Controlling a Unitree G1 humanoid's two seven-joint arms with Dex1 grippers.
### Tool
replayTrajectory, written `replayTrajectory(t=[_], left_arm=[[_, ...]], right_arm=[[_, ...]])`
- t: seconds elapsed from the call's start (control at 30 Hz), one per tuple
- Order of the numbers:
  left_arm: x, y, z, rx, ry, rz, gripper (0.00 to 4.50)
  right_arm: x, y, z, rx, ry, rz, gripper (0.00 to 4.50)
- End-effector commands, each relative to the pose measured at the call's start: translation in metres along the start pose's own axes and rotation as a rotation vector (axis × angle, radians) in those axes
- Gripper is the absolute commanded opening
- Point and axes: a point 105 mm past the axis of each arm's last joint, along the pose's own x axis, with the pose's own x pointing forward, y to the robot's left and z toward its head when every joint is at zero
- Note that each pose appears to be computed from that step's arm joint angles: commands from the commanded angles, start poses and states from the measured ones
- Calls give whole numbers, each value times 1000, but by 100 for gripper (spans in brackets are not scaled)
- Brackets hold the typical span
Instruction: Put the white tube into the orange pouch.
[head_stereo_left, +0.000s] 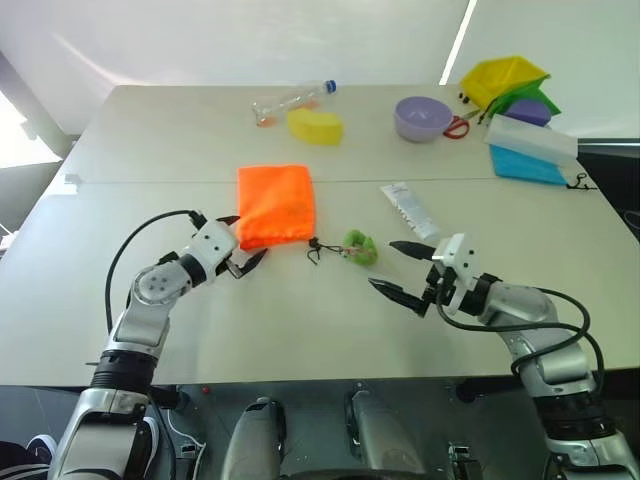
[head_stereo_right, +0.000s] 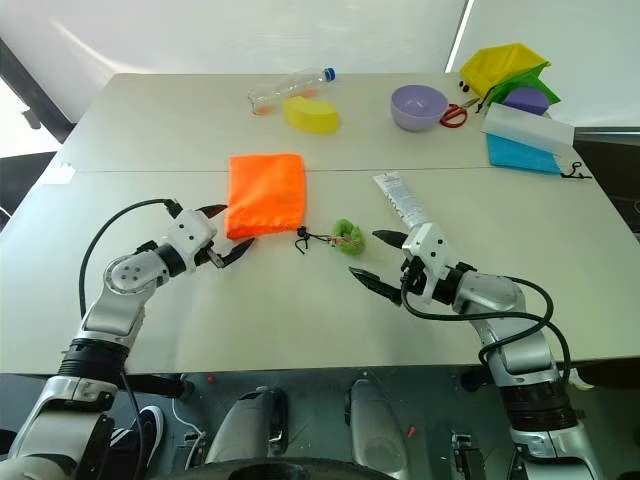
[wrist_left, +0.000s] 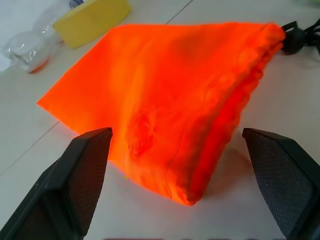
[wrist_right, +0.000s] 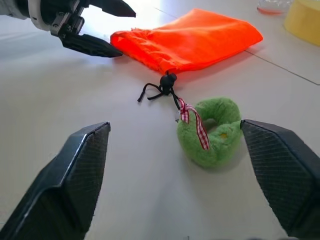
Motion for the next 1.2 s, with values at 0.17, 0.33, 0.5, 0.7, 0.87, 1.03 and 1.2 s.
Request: replayTrajectory(t=[0.17, 0.33, 0.5, 0.7, 0.87, 1.03, 1.2], left_arm=[[11, 7, 10, 46, -21, 55, 450], [12, 7, 11, 33, -24, 69, 450], [11, 7, 15, 12, -53, 63, 450], [6, 8, 18, 1, -64, 49, 450], [1, 15, 19, -2, -70, 68, 450], [4, 18, 11, 64, -14, 86, 450], [6, 14, 6, 52, 14, 75, 450]], right_arm=[[2, 1, 11, -50, -33, 0, 447], [2, 0, 10, -57, -27, -5, 447], [2, -2, 9, -62, -17, -8, 447], [4, -2, 8, -66, -11, -7, 447], [4, -3, 7, -72, -6, -9, 447], [5, -7, 9, -82, -5, -15, 447], [6, -8, 11, -87, -8, -18, 447]])
